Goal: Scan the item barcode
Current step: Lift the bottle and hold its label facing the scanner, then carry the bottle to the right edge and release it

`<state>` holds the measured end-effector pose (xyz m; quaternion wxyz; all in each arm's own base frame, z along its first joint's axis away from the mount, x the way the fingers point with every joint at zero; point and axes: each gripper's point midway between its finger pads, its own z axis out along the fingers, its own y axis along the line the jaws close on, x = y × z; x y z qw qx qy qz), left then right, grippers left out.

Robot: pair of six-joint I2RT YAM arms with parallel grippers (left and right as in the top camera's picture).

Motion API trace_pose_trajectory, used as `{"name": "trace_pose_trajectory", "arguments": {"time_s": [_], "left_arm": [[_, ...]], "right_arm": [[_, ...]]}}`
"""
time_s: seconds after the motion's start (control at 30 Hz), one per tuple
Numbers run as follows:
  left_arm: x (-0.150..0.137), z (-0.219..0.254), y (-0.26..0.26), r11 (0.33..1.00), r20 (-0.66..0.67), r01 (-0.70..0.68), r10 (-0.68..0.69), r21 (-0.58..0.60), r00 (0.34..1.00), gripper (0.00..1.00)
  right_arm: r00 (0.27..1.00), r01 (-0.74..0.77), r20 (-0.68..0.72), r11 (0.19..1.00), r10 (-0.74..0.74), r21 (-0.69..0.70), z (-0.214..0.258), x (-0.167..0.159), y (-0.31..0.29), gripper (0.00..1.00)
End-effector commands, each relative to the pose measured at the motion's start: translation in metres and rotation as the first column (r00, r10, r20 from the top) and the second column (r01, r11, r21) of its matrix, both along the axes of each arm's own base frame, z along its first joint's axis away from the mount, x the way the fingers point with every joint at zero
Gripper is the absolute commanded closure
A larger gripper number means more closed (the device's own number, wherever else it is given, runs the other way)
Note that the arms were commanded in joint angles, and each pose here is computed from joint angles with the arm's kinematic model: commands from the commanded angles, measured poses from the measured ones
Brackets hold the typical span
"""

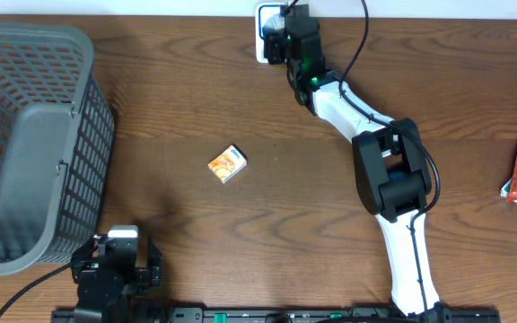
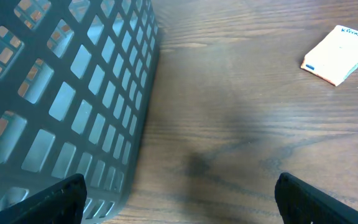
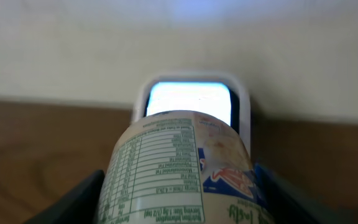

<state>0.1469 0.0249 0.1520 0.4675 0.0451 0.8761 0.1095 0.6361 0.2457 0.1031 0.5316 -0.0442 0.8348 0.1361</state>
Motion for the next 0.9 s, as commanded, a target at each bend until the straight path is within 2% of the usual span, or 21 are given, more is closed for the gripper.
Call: {"name": "trace_pose_trajectory", "arguments": {"time_s": [0.0, 0.17, 0.27, 0.4, 0.5, 0.63, 0.77, 0.87], "left_arm": [[0.000, 0.001, 0.001, 1.000, 0.006, -0.013, 0.013, -0.010, 1.000, 0.05], [0.000, 0.001, 0.001, 1.000, 0.007, -0.013, 0.013, -0.011, 1.000, 0.05], [0.000, 0.001, 0.001, 1.000, 0.007, -0.013, 0.013, -0.011, 1.000, 0.05], [0.000, 0.001, 0.001, 1.000, 0.007, -0.013, 0.013, -0.011, 1.000, 0.05], [0.000, 0.001, 0.001, 1.000, 0.007, -0.013, 0.013, -0.011, 1.000, 0.05], [0.000, 0.001, 0.001, 1.000, 0.007, -0.013, 0.013, -0.011, 1.000, 0.05], [0.000, 0.001, 0.001, 1.000, 0.007, -0.013, 0.013, -0.011, 1.000, 0.05], [0.000, 0.001, 0.001, 1.000, 0.007, -0.013, 0.013, -0.011, 1.000, 0.05]], "right_arm": [[0.998, 0.026, 0.055, 0.999, -0.027, 0.026, 0.072, 0.001, -0.018, 0.36], [0.994, 0.106, -0.021, 0.994, -0.107, -0.011, 0.139, -0.029, -0.083, 0.36], [0.978, 0.183, -0.099, 0.982, -0.186, -0.043, 0.181, -0.070, -0.142, 0.35], [0.924, 0.279, -0.244, 0.955, -0.296, -0.101, 0.188, -0.122, -0.211, 0.35], [0.793, 0.414, -0.390, 0.884, -0.468, -0.218, 0.164, -0.166, -0.289, 0.34], [0.587, 0.555, -0.480, 0.756, -0.652, -0.347, 0.127, -0.206, -0.383, 0.34], [0.458, 0.627, -0.521, 0.677, -0.720, -0.386, 0.101, -0.226, -0.442, 0.34], [0.369, 0.658, -0.596, 0.653, -0.713, -0.374, 0.069, -0.240, -0.471, 0.33]]}}
